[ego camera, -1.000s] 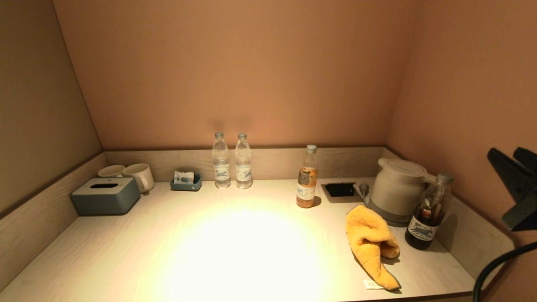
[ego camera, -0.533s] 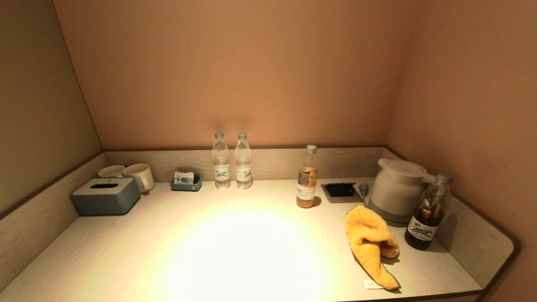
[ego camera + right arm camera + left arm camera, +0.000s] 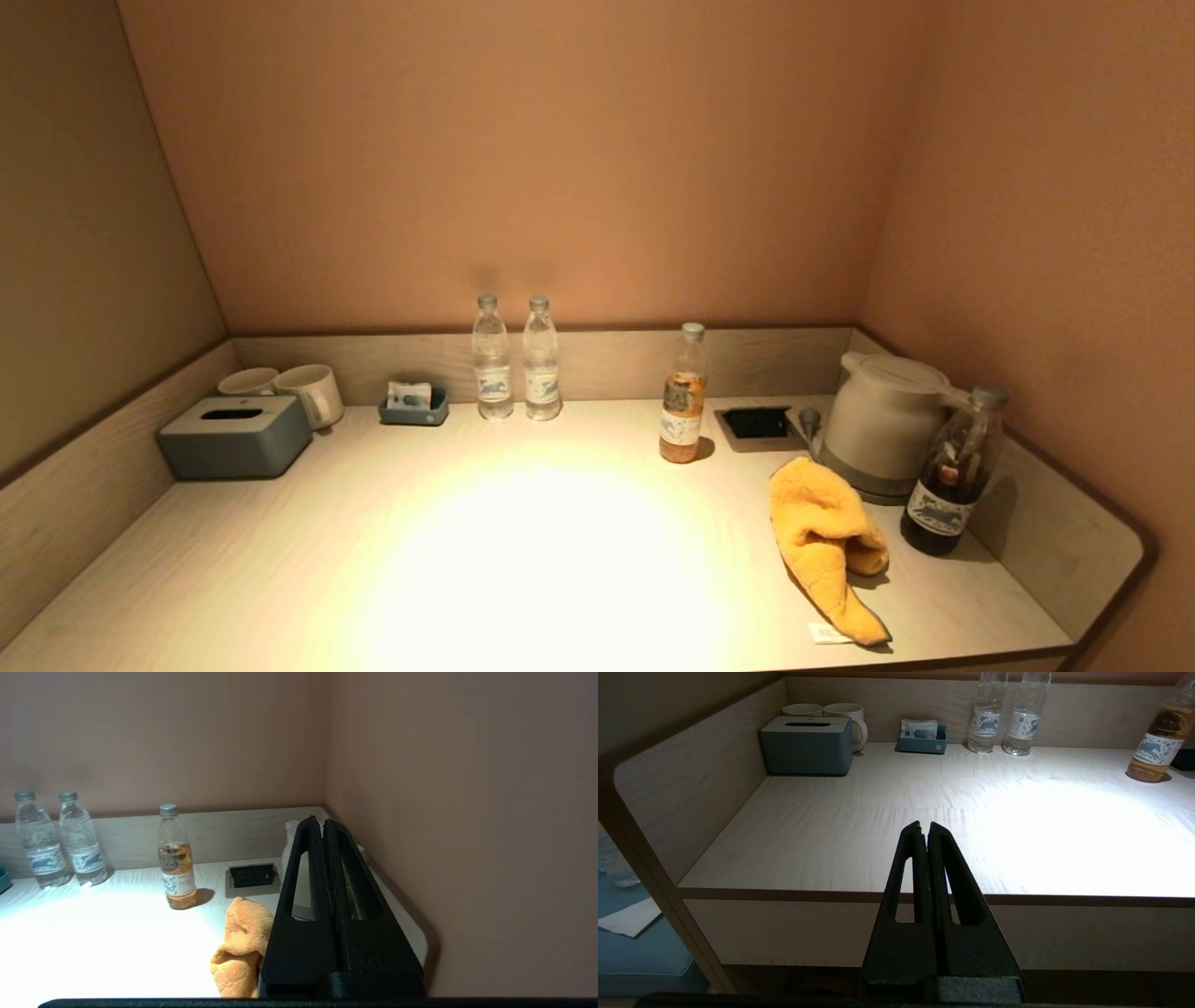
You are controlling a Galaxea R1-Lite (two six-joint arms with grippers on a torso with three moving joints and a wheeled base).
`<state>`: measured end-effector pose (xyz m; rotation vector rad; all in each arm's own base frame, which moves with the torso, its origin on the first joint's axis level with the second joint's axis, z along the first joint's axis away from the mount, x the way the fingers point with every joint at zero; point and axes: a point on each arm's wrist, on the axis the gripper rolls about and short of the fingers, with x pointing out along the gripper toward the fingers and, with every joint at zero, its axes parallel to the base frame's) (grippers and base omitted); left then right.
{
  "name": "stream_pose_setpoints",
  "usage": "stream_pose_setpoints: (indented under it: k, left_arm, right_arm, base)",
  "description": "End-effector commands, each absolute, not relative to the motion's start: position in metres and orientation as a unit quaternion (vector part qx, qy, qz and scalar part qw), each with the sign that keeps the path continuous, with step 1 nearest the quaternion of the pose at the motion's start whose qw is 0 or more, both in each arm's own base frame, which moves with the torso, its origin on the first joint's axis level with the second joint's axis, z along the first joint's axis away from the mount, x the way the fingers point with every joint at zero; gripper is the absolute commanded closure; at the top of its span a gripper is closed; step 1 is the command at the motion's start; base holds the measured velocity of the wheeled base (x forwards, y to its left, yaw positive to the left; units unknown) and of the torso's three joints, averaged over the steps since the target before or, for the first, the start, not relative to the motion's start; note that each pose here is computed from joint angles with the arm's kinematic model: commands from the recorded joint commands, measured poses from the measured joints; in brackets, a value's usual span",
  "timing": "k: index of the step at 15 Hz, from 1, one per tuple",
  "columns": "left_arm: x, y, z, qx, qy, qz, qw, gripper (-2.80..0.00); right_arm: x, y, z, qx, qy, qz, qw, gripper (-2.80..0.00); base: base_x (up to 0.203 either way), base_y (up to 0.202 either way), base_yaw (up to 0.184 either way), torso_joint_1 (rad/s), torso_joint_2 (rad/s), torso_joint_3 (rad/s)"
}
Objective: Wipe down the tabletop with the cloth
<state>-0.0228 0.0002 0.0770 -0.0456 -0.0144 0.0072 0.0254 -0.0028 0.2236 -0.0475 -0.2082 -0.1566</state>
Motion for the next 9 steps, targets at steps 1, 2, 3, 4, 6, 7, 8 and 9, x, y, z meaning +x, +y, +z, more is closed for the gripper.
stream_pose_setpoints:
  k: [1,2,3,4,6,7,8,9]
  left_arm:
    - [-0.023,0.000,0.077,-0.023,-0.008,0.004,1.000,0.00]
    - [-0.023,0.000,0.077,-0.023,-0.008,0.004,1.000,0.00]
    - [-0.023,0.000,0.077,-0.023,-0.008,0.004,1.000,0.00]
    - [-0.023,0.000,0.077,-0.023,-0.008,0.004,1.000,0.00]
    - [-0.023,0.000,0.077,-0.023,-0.008,0.004,1.000,0.00]
    - [-0.023,0.000,0.077,-0.023,-0.008,0.004,1.000,0.00]
    - [-0.023,0.000,0.077,-0.023,-0.008,0.004,1.000,0.00]
    - [-0.023,0.000,0.077,-0.023,-0.008,0.004,1.000,0.00]
  right_arm:
    - [0.005,-0.006,0.215,-0.028,-0.095,-0.088,0.991,0.00]
    - [0.004,-0.006,0.215,-0.030,-0.096,-0.092,0.991,0.00]
    - [-0.002,-0.007,0.214,-0.034,-0.108,-0.113,0.987,0.00]
    - [-0.009,-0.008,0.213,-0.037,-0.121,-0.132,0.983,0.00]
    - [-0.013,-0.008,0.211,-0.040,-0.124,-0.137,0.982,0.00]
    - [-0.019,-0.008,0.207,-0.040,-0.125,-0.143,0.981,0.00]
    - [-0.027,-0.007,0.202,-0.041,-0.126,-0.151,0.980,0.00]
    - [-0.031,-0.007,0.197,-0.043,-0.121,-0.156,0.979,0.00]
  base:
    - [0.000,0.000,0.000,0.000,0.00,0.000]
    - [0.000,0.000,0.000,0.000,0.00,0.000]
    - [0.000,0.000,0.000,0.000,0.00,0.000]
    - [0.000,0.000,0.000,0.000,0.00,0.000]
    - [0.000,0.000,0.000,0.000,0.00,0.000]
    - [0.000,0.000,0.000,0.000,0.00,0.000]
    - [0.000,0.000,0.000,0.000,0.00,0.000]
    - [0.000,0.000,0.000,0.000,0.00,0.000]
